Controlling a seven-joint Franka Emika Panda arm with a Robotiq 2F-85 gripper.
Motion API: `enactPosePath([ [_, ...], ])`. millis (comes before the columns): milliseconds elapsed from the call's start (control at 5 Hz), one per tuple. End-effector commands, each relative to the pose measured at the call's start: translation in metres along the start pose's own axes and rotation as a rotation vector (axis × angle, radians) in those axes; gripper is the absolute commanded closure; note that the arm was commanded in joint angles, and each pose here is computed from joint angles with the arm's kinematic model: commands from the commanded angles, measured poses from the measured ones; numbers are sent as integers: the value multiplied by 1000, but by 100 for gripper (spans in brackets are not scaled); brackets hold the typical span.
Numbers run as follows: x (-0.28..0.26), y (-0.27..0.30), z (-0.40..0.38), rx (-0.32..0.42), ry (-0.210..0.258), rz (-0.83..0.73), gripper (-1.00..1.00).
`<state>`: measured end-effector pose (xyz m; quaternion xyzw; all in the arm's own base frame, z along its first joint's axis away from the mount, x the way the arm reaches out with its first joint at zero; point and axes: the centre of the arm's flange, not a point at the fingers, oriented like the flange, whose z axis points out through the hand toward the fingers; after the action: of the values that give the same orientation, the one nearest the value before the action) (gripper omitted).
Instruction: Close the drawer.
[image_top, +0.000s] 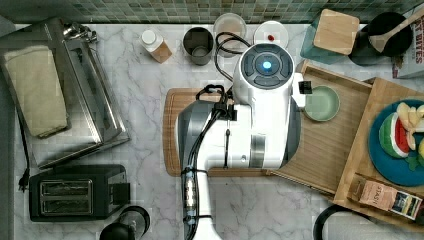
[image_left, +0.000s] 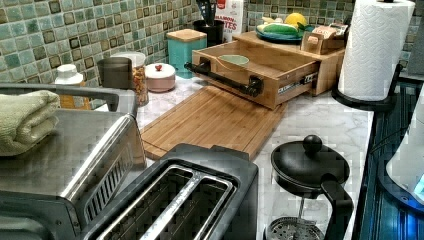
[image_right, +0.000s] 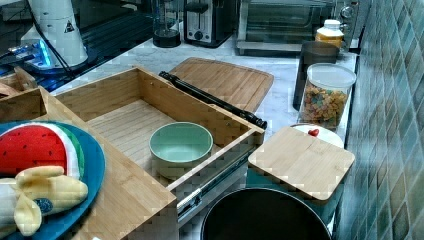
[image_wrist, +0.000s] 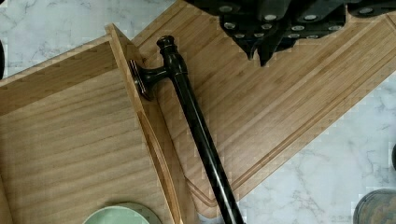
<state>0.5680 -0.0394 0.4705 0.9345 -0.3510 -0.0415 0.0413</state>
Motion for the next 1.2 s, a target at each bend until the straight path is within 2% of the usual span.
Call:
enactPosePath([
  [200, 1, 1, 1, -4, 0, 1, 100],
  [400, 3, -2, 24, -7, 20, -73, 100],
  [600, 1, -15, 46, 0, 66, -128, 100],
  [800, 11, -24, 57, 11, 58, -185, 100],
  [1200, 26, -34, 73, 58, 84, -285, 100],
])
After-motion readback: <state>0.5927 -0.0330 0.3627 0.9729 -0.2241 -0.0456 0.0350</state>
